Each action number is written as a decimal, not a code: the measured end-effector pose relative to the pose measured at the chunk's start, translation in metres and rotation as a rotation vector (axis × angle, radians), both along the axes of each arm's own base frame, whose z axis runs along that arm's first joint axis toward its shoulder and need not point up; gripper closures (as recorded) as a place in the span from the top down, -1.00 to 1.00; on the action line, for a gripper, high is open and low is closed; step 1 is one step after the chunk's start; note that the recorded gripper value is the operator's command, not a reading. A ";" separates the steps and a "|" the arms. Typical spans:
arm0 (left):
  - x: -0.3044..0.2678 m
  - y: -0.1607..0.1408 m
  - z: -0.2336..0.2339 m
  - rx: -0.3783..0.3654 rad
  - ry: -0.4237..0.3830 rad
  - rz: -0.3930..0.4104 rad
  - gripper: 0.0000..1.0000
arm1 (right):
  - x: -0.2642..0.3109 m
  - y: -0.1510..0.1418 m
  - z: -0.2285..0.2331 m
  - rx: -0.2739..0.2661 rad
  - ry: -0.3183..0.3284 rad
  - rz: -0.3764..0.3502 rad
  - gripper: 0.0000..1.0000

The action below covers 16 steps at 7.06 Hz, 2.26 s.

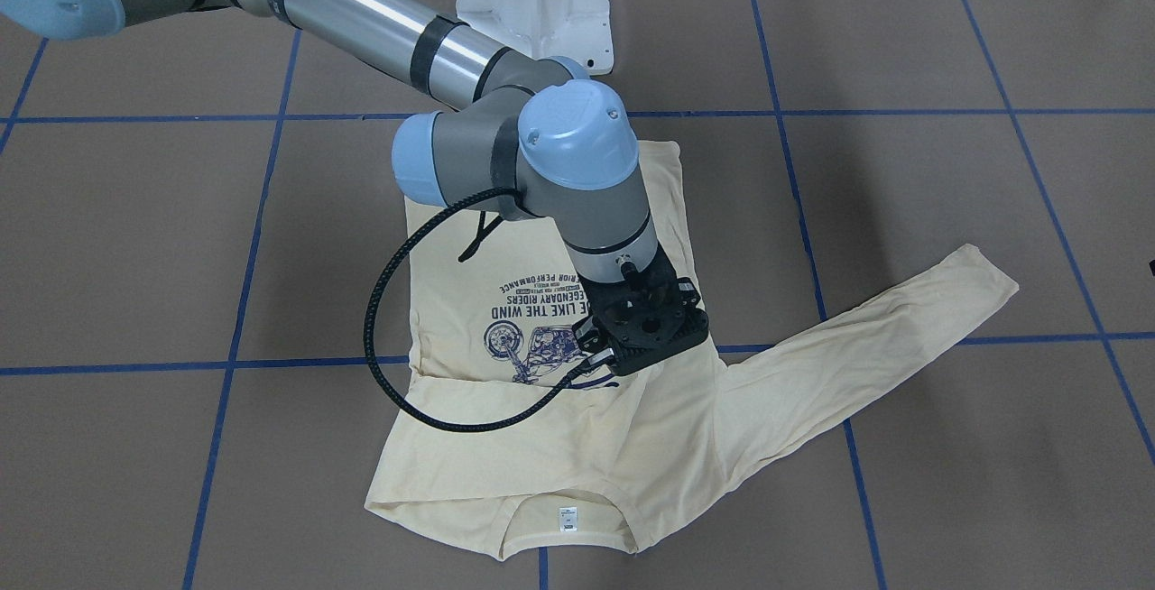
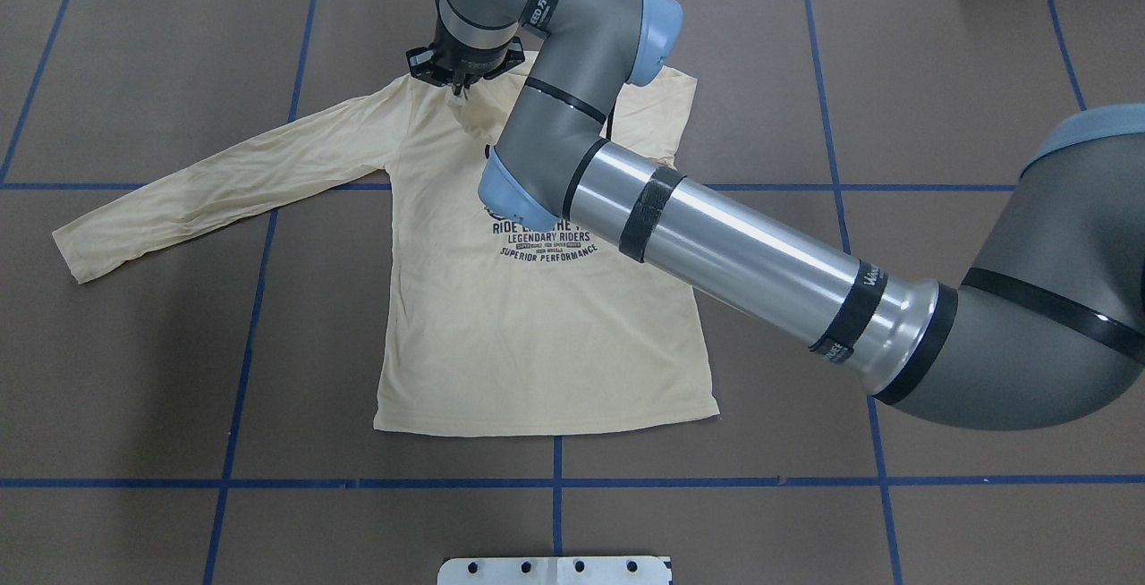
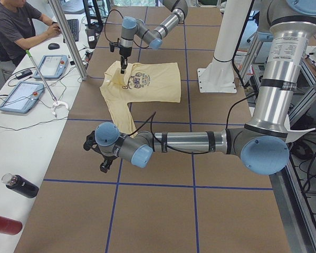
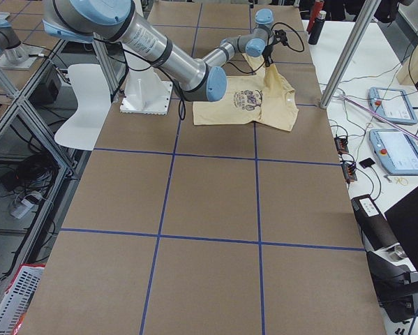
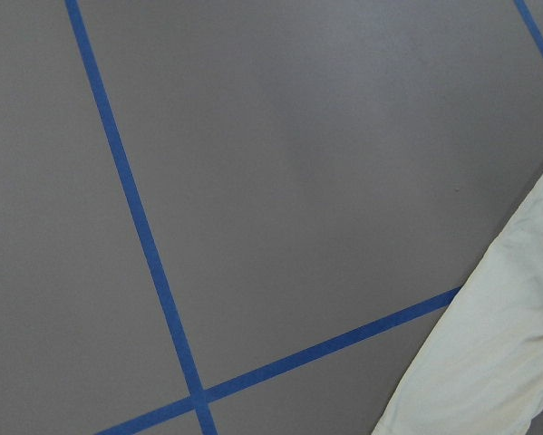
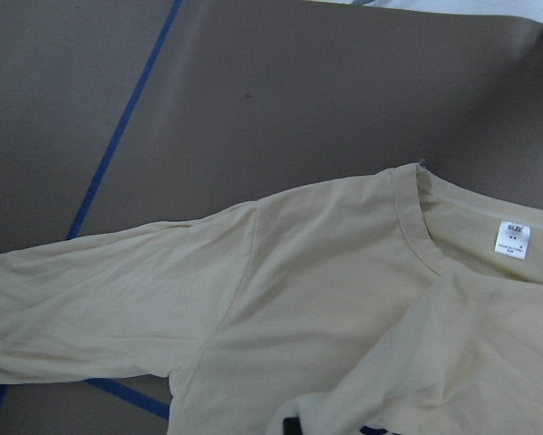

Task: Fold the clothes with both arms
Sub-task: 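Lay the sleeve near the collar, release, and lift the right gripper away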

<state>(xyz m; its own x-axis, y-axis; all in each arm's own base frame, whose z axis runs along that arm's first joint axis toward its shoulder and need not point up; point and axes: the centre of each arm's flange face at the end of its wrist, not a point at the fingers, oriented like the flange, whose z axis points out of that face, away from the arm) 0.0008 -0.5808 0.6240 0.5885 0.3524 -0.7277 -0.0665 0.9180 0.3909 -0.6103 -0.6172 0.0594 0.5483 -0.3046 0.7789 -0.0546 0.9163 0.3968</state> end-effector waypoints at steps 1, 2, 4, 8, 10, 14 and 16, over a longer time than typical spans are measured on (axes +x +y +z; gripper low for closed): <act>0.000 -0.002 0.000 -0.001 0.000 0.000 1.00 | -0.014 0.006 0.007 0.007 0.015 0.011 -1.00; 0.000 -0.005 0.000 -0.002 0.000 0.000 1.00 | -0.029 0.007 0.012 0.013 0.024 0.028 -1.00; 0.001 -0.007 0.000 -0.003 0.000 0.000 1.00 | -0.049 0.003 0.003 0.030 0.022 0.064 -1.00; 0.001 -0.008 -0.001 -0.003 0.000 0.000 1.00 | -0.081 0.028 -0.031 0.128 0.005 0.223 0.97; 0.001 -0.008 -0.001 -0.003 0.000 0.000 1.00 | -0.079 0.030 -0.049 0.125 -0.039 0.276 0.96; 0.005 -0.022 -0.036 -0.018 0.006 -0.104 1.00 | -0.052 0.029 -0.061 0.025 -0.068 0.303 0.97; 0.043 -0.013 -0.040 -0.025 0.012 -0.186 1.00 | 0.004 0.029 -0.034 -0.069 -0.031 0.288 0.98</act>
<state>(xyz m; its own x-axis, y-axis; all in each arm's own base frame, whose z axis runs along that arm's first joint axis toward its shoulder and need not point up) 0.0436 -0.5934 0.5837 0.6332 0.2202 -0.7420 0.1095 0.9235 0.3675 -0.6058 -0.5886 0.0249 0.5799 -0.0861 0.8101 -0.3275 0.8859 0.3286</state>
